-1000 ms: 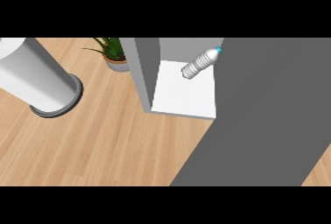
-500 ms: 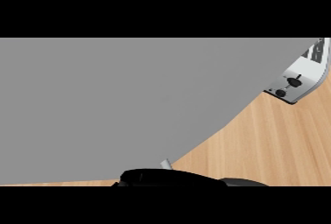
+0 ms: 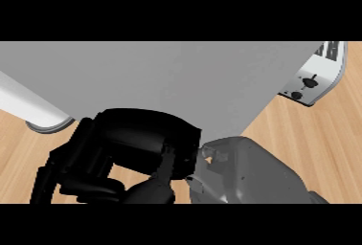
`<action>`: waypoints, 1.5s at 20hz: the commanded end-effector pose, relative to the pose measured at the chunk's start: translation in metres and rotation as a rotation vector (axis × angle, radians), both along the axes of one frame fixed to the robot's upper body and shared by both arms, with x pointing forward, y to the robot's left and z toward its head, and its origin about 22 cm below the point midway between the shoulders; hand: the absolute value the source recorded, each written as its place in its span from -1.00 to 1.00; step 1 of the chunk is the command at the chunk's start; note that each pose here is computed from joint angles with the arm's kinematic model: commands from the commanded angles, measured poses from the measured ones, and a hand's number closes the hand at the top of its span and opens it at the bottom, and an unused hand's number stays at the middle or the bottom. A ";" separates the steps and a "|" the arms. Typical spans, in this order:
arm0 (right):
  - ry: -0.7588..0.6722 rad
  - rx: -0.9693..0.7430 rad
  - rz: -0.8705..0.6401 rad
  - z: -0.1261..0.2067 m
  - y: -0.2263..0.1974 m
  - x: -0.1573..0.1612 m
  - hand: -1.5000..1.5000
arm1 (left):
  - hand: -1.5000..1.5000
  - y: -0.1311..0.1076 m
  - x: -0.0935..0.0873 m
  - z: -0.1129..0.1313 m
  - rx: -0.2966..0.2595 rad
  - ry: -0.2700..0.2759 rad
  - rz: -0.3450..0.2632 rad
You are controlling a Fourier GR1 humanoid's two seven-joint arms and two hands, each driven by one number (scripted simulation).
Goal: Pick up the bottled water, place it into the cabinet and close the cabinet
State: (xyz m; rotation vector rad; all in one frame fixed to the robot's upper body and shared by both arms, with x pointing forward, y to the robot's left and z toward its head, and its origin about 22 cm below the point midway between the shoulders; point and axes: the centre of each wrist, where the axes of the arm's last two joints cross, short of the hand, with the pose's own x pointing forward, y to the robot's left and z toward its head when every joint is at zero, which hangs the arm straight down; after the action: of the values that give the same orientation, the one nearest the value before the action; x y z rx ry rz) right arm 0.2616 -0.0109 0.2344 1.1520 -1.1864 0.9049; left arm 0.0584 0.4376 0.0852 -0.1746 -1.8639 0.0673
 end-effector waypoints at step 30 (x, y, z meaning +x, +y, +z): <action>-0.191 0.150 -0.462 0.005 -0.054 0.133 -1.00 | -1.00 -0.003 -0.016 0.000 -0.017 -0.011 -0.002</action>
State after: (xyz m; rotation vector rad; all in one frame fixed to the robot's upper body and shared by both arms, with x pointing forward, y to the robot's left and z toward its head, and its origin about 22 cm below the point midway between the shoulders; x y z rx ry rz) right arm 0.3691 -0.0504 0.1822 0.9992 -1.4170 0.7679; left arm 0.0380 0.4396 0.0864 -0.1651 -1.8582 0.0975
